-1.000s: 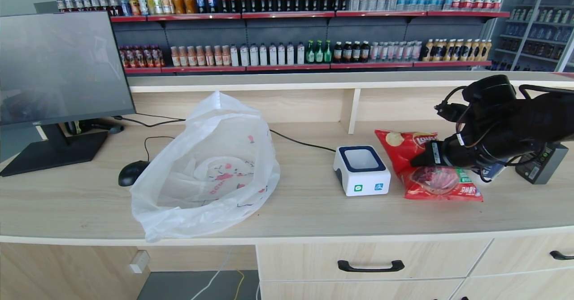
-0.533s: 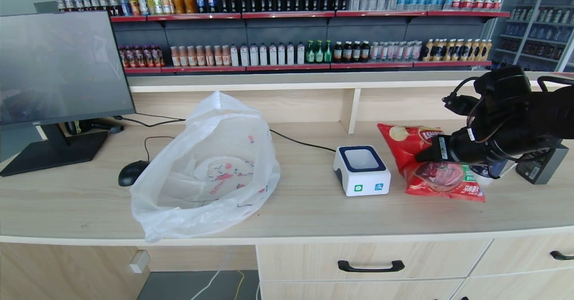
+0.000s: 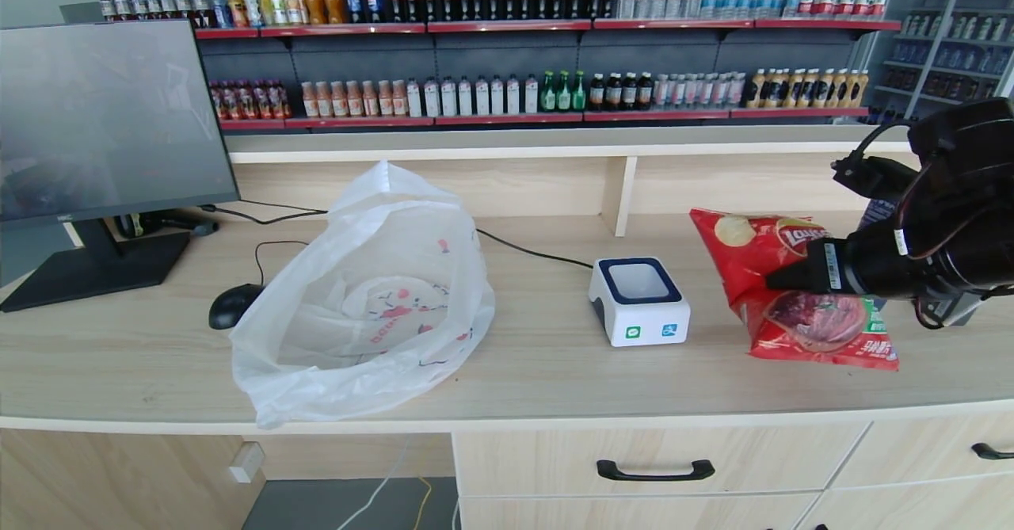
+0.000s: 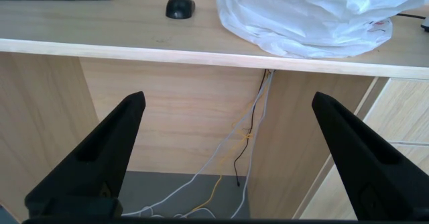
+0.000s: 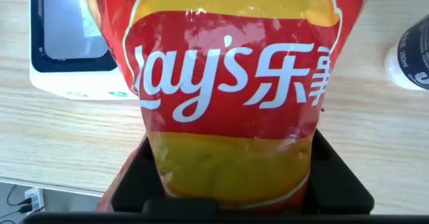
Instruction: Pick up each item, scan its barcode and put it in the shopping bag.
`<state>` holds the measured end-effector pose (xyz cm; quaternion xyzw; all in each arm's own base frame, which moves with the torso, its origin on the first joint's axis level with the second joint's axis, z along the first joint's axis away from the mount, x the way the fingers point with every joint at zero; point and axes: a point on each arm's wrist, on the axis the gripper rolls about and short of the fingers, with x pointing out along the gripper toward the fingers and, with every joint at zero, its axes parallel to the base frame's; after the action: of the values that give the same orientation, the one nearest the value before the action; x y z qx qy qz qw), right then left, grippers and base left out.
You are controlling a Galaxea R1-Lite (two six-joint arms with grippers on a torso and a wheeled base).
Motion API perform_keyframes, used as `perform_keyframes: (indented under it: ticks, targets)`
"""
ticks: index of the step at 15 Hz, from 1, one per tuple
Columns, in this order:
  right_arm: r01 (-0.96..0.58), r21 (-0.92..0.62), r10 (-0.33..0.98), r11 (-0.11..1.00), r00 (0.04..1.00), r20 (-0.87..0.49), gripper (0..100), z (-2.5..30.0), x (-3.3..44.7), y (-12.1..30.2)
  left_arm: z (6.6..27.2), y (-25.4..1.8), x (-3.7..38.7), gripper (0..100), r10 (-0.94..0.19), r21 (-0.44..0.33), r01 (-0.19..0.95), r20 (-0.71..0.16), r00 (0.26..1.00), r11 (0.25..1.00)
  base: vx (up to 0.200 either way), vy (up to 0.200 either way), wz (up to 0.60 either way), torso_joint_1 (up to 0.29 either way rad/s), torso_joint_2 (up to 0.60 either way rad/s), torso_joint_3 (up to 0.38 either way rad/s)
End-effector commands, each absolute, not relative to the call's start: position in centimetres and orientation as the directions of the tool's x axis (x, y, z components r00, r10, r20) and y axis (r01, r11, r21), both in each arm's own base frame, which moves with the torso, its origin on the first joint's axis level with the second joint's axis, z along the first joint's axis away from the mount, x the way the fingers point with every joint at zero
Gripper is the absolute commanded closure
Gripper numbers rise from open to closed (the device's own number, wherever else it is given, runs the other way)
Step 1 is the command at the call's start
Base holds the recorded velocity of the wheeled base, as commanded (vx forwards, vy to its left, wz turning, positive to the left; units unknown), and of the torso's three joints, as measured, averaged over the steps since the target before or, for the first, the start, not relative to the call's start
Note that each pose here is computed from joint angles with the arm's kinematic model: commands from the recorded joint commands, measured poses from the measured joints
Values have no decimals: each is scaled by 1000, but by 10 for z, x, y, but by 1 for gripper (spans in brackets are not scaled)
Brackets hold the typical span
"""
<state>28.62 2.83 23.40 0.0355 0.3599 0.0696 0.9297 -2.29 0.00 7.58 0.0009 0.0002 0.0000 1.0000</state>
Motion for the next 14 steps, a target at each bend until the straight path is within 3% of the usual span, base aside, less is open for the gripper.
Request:
perform_keyframes:
  ticks: [1, 14]
  targets:
    - [-114, 114, 160, 987, 775, -612, 100, 249, 249, 25, 75, 0, -23, 0, 0, 2, 0, -2, 1000, 1000, 0, 0, 0, 0, 0, 0]
    - [-164, 45, 169, 985, 920, -353, 100, 240, 76, 9, 76, 0, -23, 0, 0, 2, 0, 0, 1000, 1000, 0, 0, 0, 0, 0, 0]
